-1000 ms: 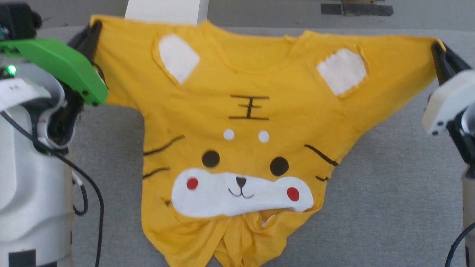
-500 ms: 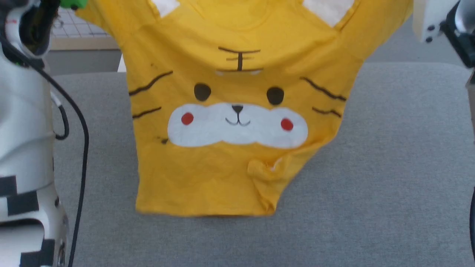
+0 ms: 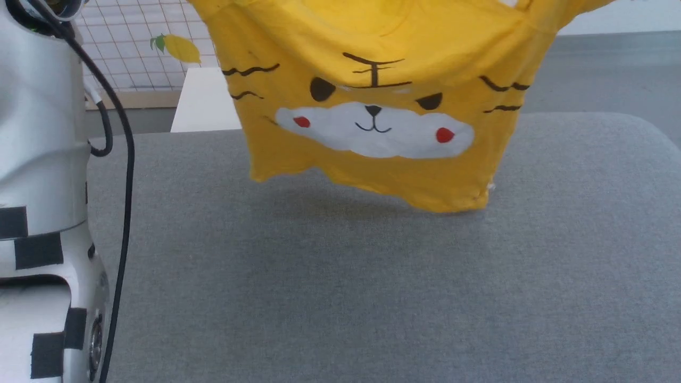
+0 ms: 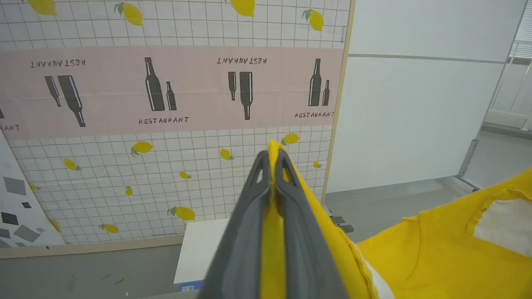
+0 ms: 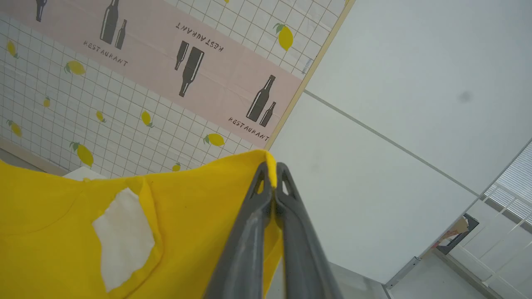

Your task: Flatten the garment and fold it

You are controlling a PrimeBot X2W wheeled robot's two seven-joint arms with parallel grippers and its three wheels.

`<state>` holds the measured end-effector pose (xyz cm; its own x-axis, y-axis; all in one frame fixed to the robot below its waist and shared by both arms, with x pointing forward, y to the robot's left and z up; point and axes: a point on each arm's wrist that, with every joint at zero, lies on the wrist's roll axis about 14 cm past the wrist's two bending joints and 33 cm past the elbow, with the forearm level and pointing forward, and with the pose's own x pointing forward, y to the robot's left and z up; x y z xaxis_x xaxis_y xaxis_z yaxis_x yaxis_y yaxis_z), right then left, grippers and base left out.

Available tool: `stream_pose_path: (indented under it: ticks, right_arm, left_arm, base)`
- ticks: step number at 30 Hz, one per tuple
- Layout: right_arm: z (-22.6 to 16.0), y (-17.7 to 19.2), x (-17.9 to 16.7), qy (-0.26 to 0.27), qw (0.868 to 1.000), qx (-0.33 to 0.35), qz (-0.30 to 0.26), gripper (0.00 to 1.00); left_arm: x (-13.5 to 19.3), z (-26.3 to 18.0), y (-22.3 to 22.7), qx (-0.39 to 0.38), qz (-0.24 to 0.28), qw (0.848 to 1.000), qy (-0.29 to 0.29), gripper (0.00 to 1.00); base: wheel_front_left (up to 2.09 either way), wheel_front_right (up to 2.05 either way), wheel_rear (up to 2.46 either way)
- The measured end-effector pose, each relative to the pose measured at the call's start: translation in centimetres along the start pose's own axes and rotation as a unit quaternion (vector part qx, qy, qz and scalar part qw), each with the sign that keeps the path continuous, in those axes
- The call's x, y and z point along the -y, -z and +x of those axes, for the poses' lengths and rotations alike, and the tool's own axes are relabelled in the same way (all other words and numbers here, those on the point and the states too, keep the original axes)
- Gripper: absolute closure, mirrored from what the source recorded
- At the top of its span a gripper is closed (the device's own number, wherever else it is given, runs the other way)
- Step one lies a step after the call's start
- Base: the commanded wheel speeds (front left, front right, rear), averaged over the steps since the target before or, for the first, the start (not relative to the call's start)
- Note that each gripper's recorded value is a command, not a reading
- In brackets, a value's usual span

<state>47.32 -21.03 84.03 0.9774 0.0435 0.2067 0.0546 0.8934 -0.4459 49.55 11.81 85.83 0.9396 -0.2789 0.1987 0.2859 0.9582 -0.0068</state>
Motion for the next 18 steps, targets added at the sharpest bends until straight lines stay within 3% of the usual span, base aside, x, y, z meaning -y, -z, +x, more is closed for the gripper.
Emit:
stream_pose_path:
  ticks: [8,18]
  right_arm:
    - [2.6,-0.2,-0.2,-0.002,1.0,-0.006,-0.006,1.0]
    - [9.7,-0.5,-1.2,0.009,0.999,0.031,-0.037,1.0]
  left_arm:
    - [-0.8,2.5,-0.3,0.03,-0.018,0.999,-0.012,1.0]
    - [-2.8,8.3,-3.0,0.173,-0.02,0.984,-0.045,1.0]
  base:
    - [0.0,0.0,0.0]
    - [0.0,0.0,0.0]
